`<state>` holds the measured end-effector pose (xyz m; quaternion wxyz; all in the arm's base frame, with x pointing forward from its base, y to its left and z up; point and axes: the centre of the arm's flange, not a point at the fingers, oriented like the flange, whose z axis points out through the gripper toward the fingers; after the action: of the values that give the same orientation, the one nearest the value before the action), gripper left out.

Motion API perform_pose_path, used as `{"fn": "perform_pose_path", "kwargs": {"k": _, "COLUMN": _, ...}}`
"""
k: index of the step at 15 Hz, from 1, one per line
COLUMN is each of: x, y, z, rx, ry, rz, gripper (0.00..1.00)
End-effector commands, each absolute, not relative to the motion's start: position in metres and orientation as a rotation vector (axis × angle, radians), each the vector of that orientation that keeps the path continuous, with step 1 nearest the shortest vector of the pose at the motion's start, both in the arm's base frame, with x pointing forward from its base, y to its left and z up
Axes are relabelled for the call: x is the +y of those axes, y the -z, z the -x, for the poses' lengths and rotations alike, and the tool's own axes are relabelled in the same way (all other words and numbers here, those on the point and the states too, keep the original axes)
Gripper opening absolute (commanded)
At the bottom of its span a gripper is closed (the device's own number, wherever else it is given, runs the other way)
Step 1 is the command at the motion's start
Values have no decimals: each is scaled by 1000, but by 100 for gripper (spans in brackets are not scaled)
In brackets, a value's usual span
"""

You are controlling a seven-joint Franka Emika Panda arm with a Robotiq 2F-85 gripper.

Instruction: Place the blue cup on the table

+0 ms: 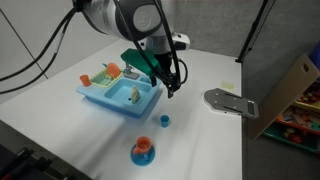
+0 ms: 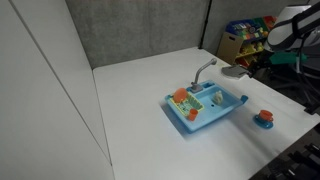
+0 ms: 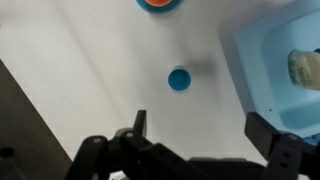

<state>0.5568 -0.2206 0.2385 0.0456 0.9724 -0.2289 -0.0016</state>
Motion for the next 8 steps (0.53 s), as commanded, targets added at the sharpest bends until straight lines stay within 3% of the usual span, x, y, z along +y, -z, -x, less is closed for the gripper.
{"fn": "perform_pose_path", "kwargs": {"k": 1, "x": -197, "y": -266, "z": -533, "rx": -619, "ry": 107, "rz": -2959, "gripper": 100}}
{"fn": "perform_pose_path", "kwargs": {"k": 8, "x": -182, "y": -283, "z": -514, "rx": -527, "ry": 250, "rz": -2966, "gripper": 100}}
